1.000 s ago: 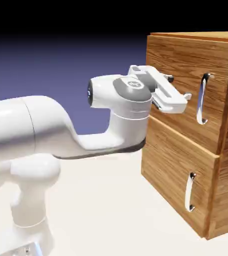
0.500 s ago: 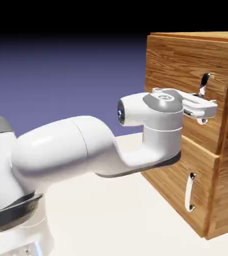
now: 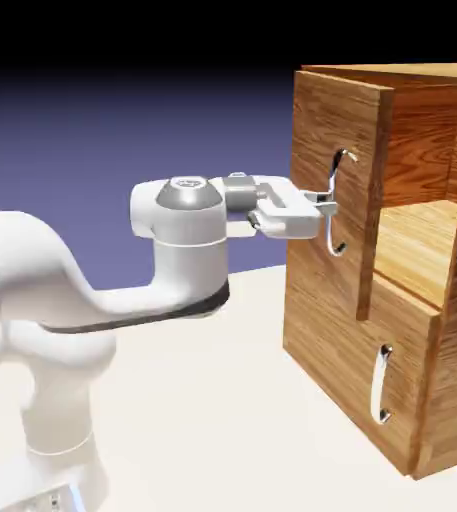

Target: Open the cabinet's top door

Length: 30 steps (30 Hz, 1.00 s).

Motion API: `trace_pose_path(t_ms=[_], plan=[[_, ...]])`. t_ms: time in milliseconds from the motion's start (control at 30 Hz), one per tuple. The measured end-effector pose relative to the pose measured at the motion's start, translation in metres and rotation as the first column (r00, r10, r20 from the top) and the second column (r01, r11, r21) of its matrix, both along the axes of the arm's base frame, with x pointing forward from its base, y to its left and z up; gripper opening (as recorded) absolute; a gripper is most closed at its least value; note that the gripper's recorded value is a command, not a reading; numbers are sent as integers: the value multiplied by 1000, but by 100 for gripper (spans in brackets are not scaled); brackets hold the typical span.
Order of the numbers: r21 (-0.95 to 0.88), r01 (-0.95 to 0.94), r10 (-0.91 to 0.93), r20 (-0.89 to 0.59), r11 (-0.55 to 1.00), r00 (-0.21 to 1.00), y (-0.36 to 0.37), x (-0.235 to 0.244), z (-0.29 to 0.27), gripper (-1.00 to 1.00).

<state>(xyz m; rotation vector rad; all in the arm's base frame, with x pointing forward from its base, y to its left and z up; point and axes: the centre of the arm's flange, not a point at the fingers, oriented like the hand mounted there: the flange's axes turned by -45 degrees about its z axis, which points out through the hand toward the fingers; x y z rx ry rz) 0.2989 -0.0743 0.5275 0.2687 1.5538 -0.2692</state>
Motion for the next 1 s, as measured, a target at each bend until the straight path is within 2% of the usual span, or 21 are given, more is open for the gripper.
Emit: trace_pose_path(t_ms=[400,1000], plan=[[0,214,-214,0,977,977,67,-66,0,-100],[0,455,-455,0,890,890,163,-124,0,-100]])
